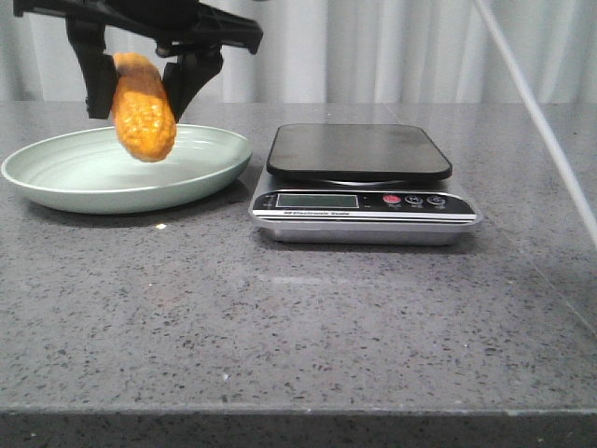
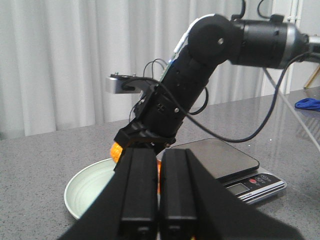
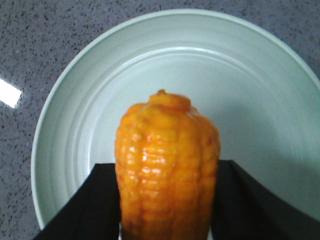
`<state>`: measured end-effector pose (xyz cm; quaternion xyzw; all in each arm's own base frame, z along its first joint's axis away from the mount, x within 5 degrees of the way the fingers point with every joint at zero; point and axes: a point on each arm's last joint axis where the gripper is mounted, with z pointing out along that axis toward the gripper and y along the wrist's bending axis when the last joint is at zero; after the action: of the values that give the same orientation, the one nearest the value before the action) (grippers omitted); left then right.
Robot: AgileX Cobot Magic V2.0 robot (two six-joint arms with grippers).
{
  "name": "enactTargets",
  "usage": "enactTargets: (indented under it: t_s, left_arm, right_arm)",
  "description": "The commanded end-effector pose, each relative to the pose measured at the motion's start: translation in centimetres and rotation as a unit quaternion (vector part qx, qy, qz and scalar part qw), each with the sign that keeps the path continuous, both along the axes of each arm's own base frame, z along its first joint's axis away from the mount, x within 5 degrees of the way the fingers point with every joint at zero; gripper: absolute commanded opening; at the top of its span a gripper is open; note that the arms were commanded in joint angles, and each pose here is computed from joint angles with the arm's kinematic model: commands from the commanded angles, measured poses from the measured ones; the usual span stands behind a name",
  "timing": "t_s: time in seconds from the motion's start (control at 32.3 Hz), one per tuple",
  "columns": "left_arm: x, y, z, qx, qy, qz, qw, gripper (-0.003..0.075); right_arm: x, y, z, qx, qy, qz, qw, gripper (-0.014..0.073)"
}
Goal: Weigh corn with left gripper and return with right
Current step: 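Carry the corn with the right gripper onto the green plate, then release the corn and raise the right gripper away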
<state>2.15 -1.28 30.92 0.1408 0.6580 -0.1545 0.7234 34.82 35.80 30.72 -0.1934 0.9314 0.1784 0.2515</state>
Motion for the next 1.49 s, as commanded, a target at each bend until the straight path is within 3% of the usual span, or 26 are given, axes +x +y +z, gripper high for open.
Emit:
enactTargets:
  t_s: [0.0, 0.09, 0.19, 0.4, 0.68, 0.93, 1.05, 1.24, 1.45]
  left_arm:
    - [0.0, 0.0, 1.4, -0.021, -0.033, -0.001, 0.999, 0.0134]
    - [0.0, 0.0, 1.4, -0.021, -0.033, -0.001, 0.999, 0.0134]
    - [0.0, 0.0, 1.4, -0.021, -0.033, -0.001, 0.999, 0.0134]
    - [0.0, 0.0, 1.4, -0.021, -0.033, -0.001, 0.999, 0.0134]
    - [0.0, 0.0, 1.3, -0.020, -0.029, -0.001, 0.999, 0.0134]
    - [0.1, 0.0, 1.2, -0.018, -0.024, -0.002, 1.000, 0.0134]
    - [0.1, 0.0, 1.2, -0.018, -0.024, -0.002, 1.000, 0.0134]
    - [0.1, 0.0, 1.2, -0.018, -0.024, -0.002, 1.000, 0.0134]
    - [0.1, 0.0, 1.2, -0.018, -0.024, -0.002, 1.000, 0.0134]
  right_arm:
    - [-0.2, -0.3, 4.2, 0.057, -0.056, 0.002, 0.997, 0.0455]
    - [0.0, -0.2, 3.9, 0.056, -0.056, 0.001, 0.997, 0.0552]
    - [0.1, -0.3, 4.1, 0.060, -0.060, 0.000, 0.996, 0.0595]
    - [-0.1, -2.1, 6.9, 0.066, -0.072, -0.010, 0.995, 0.0596]
    - [-0.3, -7.7, 10.7, 0.015, -0.081, -0.007, 0.997, 0.0596]
    - [-1.5, -12.7, 15.2, 0.013, -0.124, -0.024, 0.992, 0.0596]
    - [-2.2, -16.6, 15.8, -0.006, -0.125, -0.047, 0.991, 0.0590]
    - [-5.6, -22.5, 15.8, 0.014, -0.168, -0.102, 0.980, 0.0589]
    - [-12.9, -27.8, 13.2, 0.037, -0.224, -0.143, 0.963, 0.0589]
